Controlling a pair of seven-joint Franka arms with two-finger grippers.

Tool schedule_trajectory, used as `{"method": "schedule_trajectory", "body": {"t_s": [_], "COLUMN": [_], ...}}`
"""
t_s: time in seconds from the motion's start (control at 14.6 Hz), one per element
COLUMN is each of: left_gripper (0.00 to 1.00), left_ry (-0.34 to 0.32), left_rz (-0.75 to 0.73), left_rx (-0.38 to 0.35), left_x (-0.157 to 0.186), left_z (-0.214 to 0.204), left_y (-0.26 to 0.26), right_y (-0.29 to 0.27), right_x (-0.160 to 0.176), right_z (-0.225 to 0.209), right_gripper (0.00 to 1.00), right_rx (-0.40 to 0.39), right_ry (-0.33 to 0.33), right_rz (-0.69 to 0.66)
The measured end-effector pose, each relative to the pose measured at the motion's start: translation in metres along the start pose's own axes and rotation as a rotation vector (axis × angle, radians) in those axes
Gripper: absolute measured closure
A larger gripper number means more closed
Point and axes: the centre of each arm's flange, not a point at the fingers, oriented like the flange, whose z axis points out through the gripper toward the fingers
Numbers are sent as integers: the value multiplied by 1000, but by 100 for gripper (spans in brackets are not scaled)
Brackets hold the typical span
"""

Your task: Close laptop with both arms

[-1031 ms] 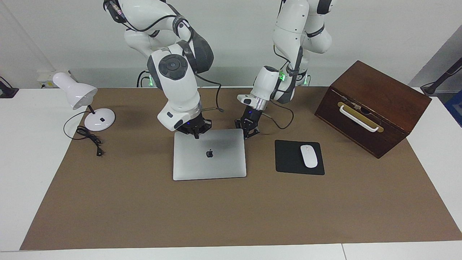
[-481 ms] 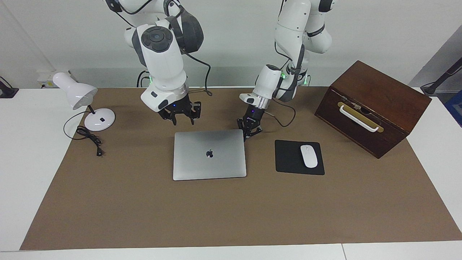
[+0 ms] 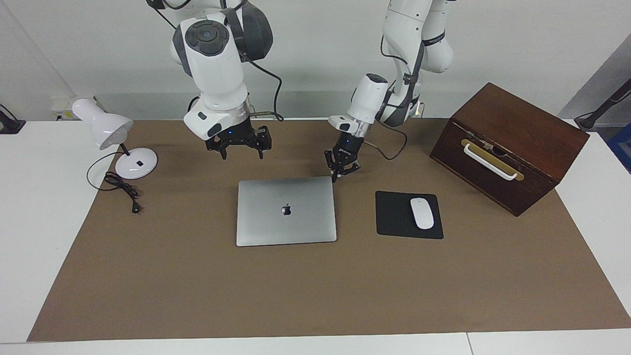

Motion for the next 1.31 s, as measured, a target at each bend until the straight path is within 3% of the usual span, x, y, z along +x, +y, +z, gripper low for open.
{"method": "schedule_trajectory", "body": {"t_s": [0.69, 1.31], "left_gripper": [99, 99], "left_ry": [-224, -389], "left_rz": [-80, -129], "left_rx": [-50, -55], "left_x": [60, 86], "left_z": [-156, -214], "left_y": [-30, -60], "right_y": [27, 74], "right_x": [-28, -44], "right_z": [-40, -70], "right_gripper": [0, 0], "right_rx": [-25, -43], "right_ry": [14, 12], "right_rz": [4, 57]}}
